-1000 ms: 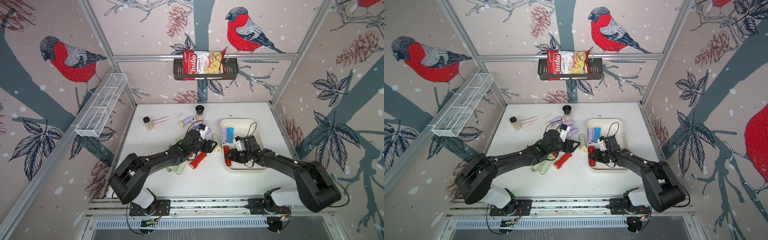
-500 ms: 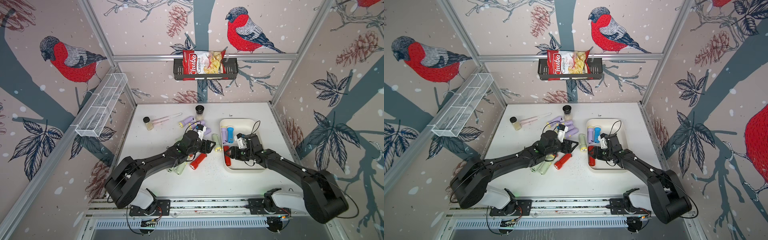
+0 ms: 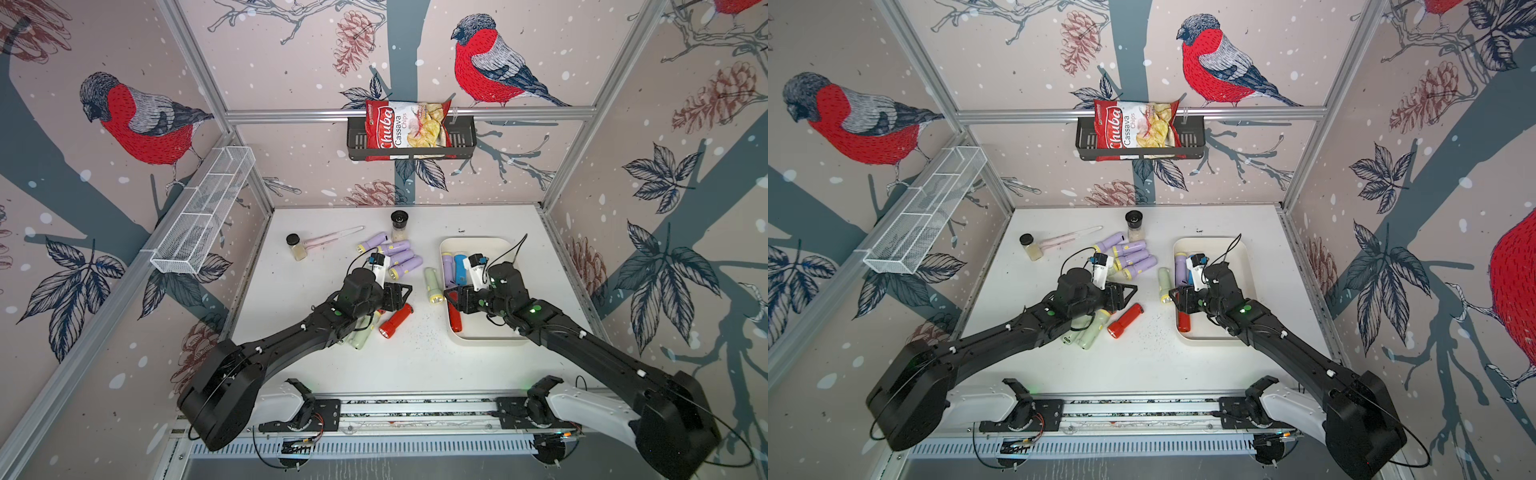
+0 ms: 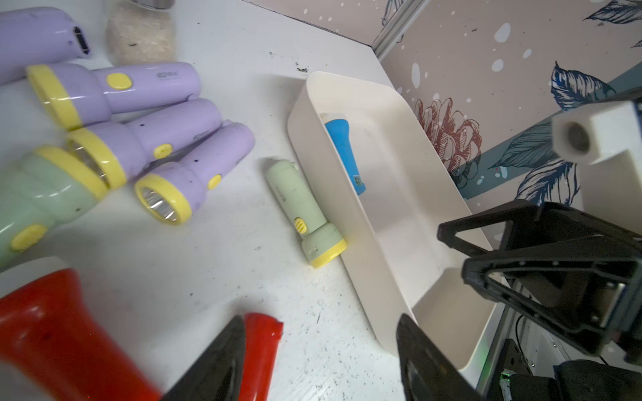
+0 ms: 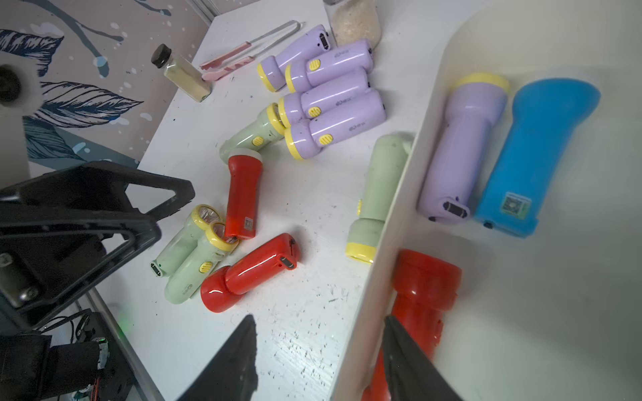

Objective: Put the flashlights into the storage boxes
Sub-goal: Place the flashlight at the storage box, then pick up the flashlight from the center of the board.

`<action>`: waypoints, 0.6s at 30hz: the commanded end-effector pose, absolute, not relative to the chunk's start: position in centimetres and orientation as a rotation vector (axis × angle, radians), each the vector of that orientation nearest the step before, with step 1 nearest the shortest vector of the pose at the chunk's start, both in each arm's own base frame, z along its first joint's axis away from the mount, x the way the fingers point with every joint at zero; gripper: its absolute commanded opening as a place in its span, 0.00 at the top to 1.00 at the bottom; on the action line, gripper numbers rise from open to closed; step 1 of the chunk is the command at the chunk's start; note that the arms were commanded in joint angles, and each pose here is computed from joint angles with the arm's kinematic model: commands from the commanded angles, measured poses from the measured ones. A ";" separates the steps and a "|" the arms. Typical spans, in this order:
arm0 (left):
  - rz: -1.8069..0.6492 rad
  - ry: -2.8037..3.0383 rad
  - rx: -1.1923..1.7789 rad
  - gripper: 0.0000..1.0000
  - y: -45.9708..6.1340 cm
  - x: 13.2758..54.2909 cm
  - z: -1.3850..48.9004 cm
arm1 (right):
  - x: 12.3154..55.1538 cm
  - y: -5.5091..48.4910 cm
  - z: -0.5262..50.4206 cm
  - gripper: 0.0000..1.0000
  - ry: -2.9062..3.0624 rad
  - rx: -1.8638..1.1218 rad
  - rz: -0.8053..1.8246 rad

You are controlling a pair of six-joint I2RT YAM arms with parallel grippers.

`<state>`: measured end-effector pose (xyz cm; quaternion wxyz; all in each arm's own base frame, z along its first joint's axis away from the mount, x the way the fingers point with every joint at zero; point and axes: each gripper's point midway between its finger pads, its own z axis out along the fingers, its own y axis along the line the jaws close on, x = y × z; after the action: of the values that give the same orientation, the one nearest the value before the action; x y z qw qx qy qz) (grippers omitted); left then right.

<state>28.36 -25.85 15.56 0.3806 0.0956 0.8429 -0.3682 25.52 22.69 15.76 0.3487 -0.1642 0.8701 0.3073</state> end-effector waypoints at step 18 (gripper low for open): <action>-0.887 2.154 -0.024 0.30 -17.2 26.3 13.2 | 20.2 32.5 12.9 0.36 1.867 -1.617 0.321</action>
<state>26.47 -17.51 13.64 0.4029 0.0003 0.8494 -0.3409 20.36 32.95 14.43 0.3452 -0.5551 0.7363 0.1748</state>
